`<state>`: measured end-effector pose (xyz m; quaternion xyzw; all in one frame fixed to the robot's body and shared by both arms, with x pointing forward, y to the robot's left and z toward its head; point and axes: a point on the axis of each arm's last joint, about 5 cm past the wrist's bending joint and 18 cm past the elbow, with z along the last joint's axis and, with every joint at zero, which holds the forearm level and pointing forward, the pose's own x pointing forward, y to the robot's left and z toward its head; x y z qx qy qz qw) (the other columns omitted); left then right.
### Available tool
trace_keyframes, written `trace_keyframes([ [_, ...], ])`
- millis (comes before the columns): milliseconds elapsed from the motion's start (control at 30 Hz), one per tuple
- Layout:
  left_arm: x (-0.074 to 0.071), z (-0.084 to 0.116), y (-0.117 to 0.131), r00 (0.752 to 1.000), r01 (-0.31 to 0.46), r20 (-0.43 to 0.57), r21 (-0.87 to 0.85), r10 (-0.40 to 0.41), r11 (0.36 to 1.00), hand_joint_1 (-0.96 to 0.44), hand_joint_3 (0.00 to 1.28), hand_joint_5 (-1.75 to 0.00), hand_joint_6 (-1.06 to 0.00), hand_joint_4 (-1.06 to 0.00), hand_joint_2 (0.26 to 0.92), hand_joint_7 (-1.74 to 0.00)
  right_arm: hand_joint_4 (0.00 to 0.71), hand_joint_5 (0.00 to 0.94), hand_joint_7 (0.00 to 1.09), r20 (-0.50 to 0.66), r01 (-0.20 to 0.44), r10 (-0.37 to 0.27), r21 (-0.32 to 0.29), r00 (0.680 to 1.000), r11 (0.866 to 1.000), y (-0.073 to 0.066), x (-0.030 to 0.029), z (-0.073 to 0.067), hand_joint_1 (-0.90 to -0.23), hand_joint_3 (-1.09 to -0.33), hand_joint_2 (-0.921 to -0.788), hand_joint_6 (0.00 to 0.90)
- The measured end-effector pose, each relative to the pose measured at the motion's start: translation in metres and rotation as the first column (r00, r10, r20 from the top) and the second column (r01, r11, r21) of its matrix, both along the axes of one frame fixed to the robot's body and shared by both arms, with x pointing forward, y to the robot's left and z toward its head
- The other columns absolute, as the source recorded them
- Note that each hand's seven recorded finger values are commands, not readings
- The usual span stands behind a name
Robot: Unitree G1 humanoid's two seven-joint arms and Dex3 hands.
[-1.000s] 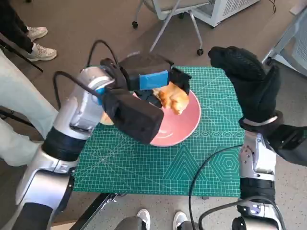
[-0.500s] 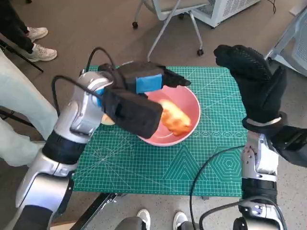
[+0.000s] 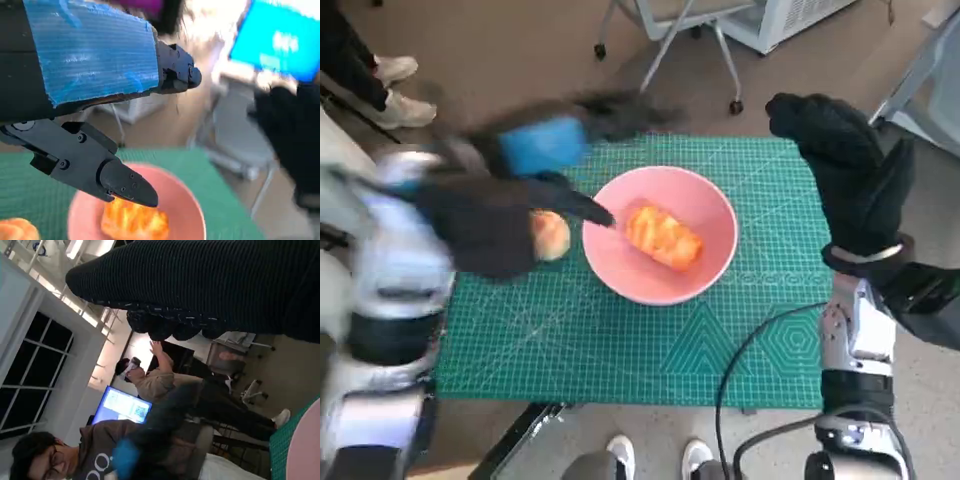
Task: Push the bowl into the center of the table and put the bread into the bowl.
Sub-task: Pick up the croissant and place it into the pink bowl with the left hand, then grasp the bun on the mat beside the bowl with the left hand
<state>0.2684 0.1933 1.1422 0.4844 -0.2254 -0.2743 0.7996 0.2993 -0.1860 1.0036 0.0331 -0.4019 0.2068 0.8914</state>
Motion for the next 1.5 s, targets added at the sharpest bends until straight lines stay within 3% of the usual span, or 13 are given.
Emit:
trace_keyframes([
  [300, -0.016, -0.010, 0.035, 0.986, -0.164, 0.025, 0.009, 0.163, 0.986, -0.36, 0.00, 0.00, -0.18, -0.01, 0.756, 0.00, 0.166, 0.000, 0.47, -0.006, -0.001, 0.001, 0.002, 1.000, 1.000, 0.001, 0.0012, -0.001, -0.642, -0.810, -0.921, -0.001],
  [633, -0.013, -0.021, 0.051, 0.961, -0.270, -0.036, 0.105, 0.275, 0.957, -0.34, 0.00, 0.00, -0.18, -0.02, 0.739, 0.00, 0.153, 0.000, 0.45, -0.010, -0.014, 0.014, -0.002, 1.000, 1.000, 0.002, 0.0030, -0.001, -0.653, -0.817, -0.921, -0.001],
  [1033, 0.008, -0.047, 0.057, 0.927, -0.301, -0.171, 0.185, 0.333, 0.935, -0.33, 0.00, 0.00, -0.18, -0.02, 0.742, 0.00, 0.152, 0.001, 0.44, -0.040, -0.045, 0.045, -0.005, 0.998, 0.999, 0.004, 0.0050, 0.001, -0.684, -0.799, -0.921, -0.001],
  [1500, 0.041, -0.082, 0.040, 0.880, -0.331, -0.256, 0.275, 0.401, 0.903, -0.31, 0.00, 0.00, -0.17, -0.04, 0.746, 0.00, 0.150, 0.000, 0.44, -0.052, -0.078, 0.078, 0.009, 0.996, 0.997, 0.005, 0.0052, 0.004, -0.685, -0.797, -0.921, -0.001],
])
